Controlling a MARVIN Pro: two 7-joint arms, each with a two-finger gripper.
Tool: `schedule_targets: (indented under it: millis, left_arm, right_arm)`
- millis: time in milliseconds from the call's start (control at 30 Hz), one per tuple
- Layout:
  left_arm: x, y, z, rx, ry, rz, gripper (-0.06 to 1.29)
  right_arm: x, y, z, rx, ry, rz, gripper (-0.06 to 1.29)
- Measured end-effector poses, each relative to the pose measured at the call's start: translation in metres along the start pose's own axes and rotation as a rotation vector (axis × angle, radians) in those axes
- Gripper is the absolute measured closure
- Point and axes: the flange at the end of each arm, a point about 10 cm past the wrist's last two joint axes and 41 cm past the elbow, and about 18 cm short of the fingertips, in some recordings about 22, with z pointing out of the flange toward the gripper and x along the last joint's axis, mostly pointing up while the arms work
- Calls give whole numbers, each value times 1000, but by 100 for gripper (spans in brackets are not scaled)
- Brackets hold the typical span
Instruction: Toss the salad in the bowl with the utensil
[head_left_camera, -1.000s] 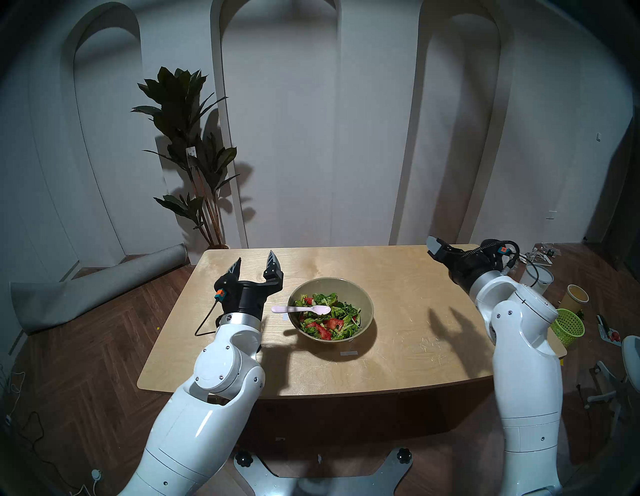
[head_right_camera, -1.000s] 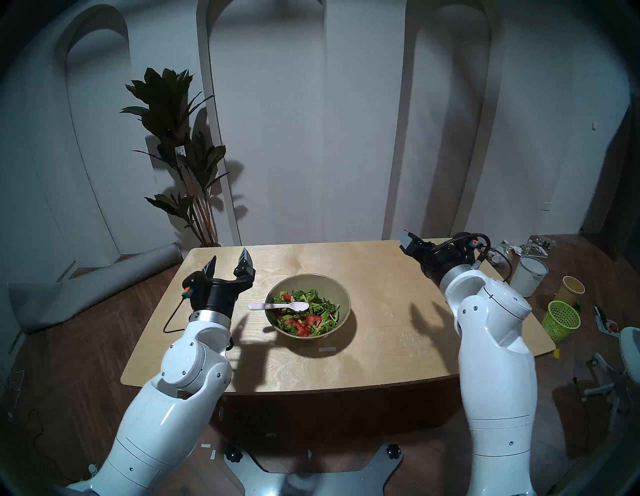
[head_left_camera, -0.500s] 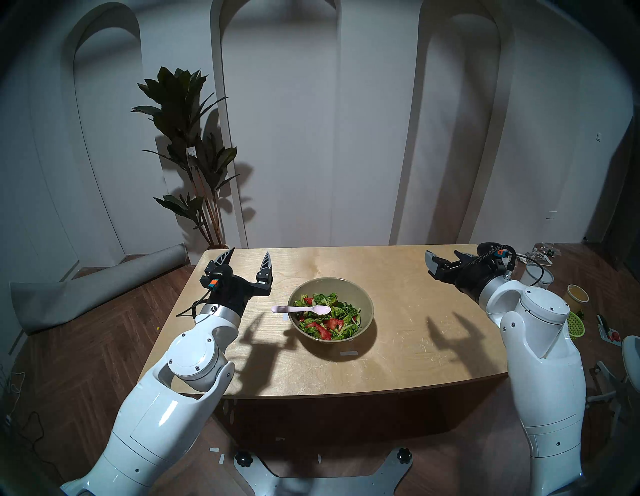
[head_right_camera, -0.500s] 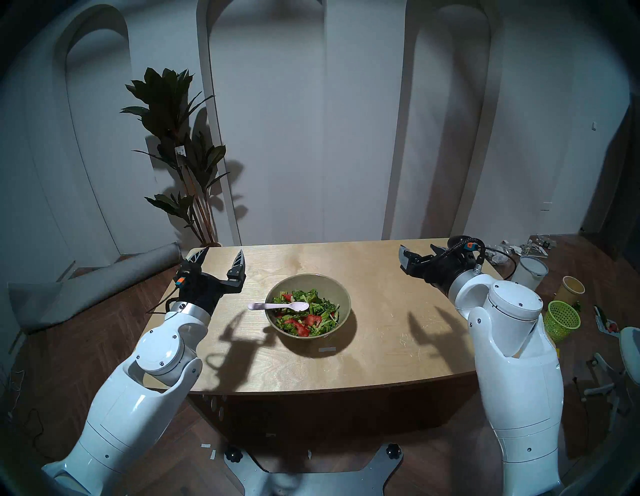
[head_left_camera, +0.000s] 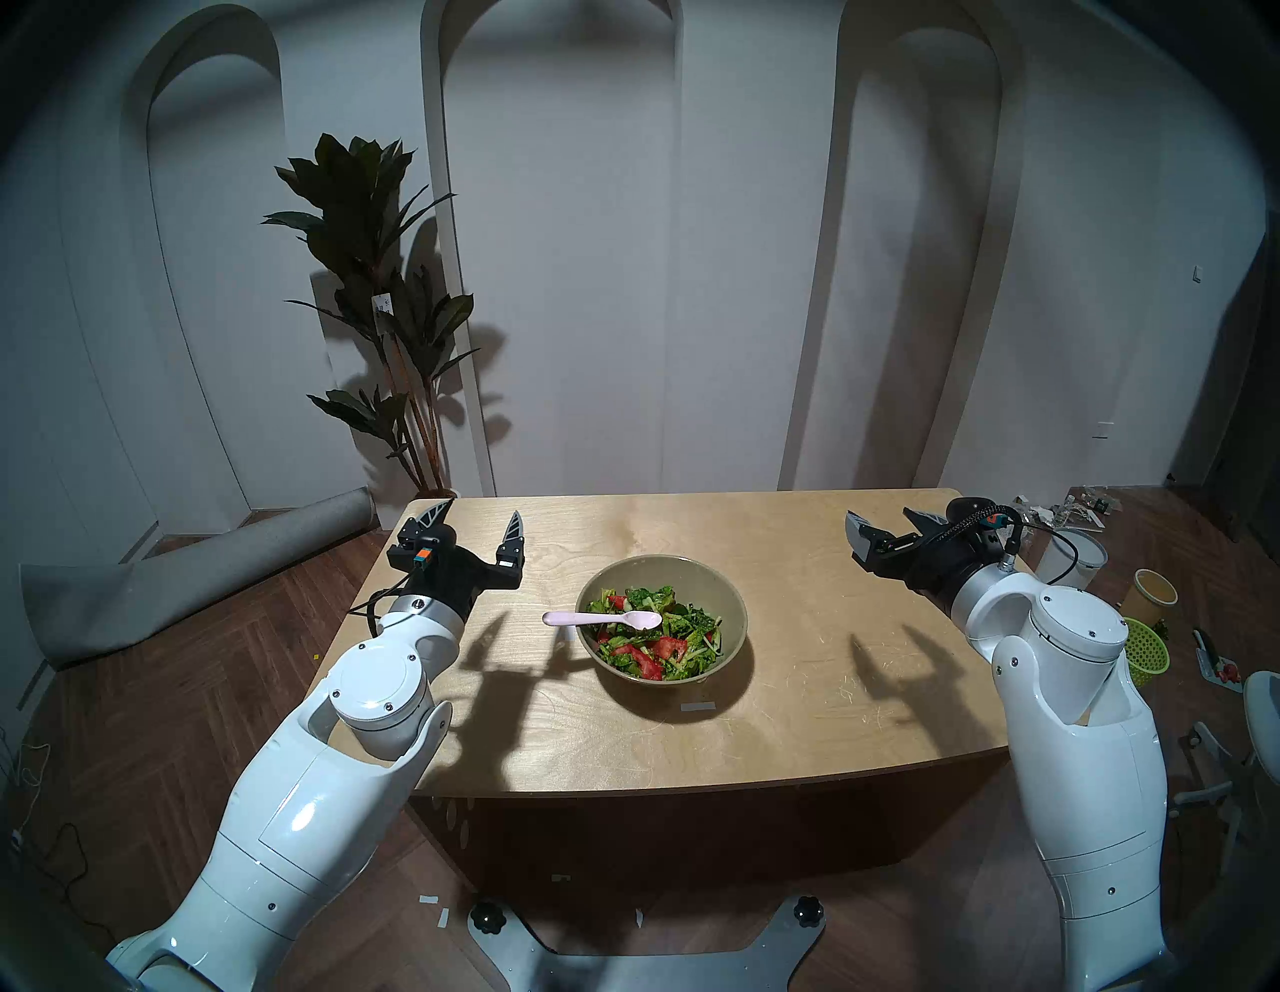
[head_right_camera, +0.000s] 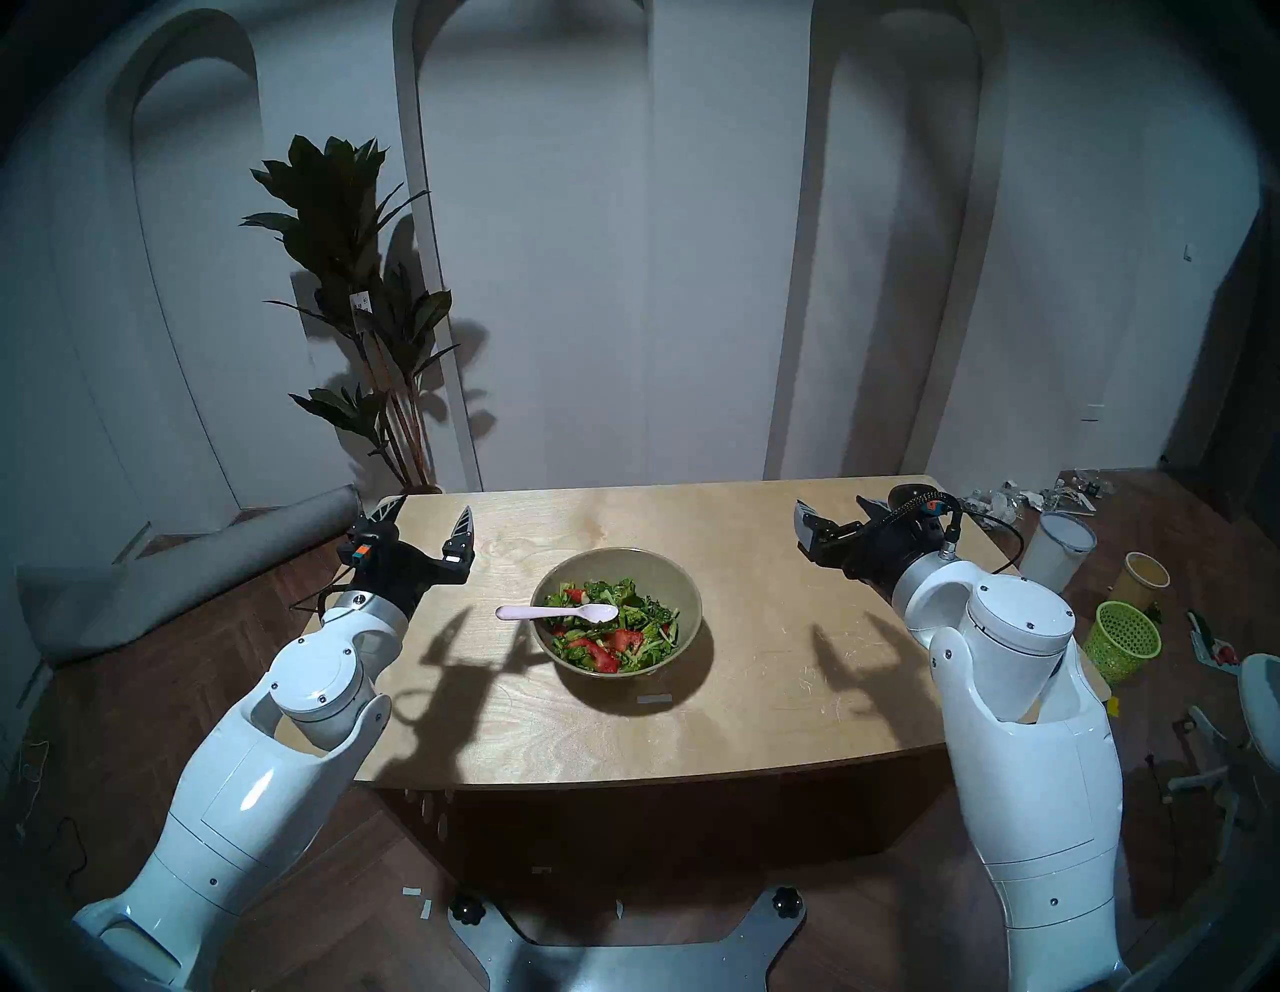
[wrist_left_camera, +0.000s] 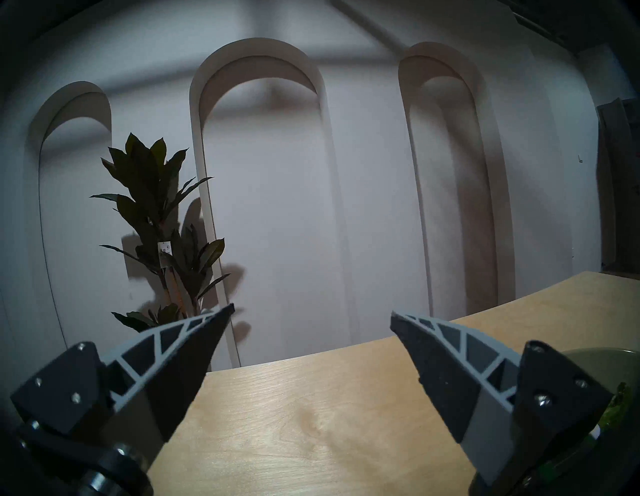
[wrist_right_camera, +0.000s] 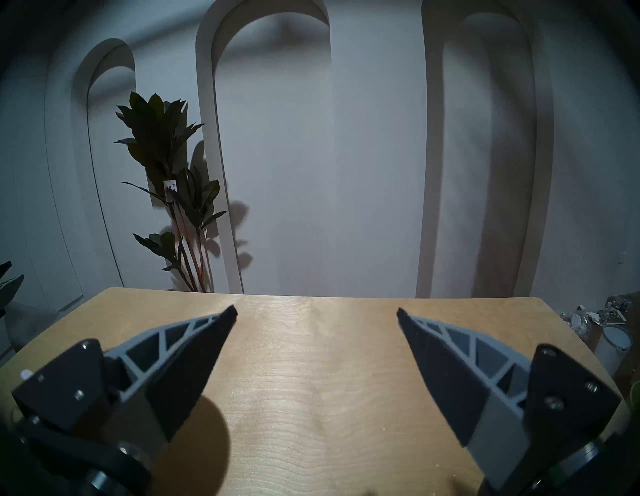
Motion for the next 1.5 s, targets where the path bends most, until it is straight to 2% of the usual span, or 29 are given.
schedule_targets:
  millis: [500,933,1500]
  left_arm:
    - [3,-7,8,61,2,-8,2]
    - [1,-14,10,52,17,56,2]
    - [2,-16,10,45,23,79,2]
  right_arm:
    - [-9,2,2,-31,24,30,0]
    - [-18,4,5,-69,38,25,0]
    - [-20,2,6,-59,47,26,0]
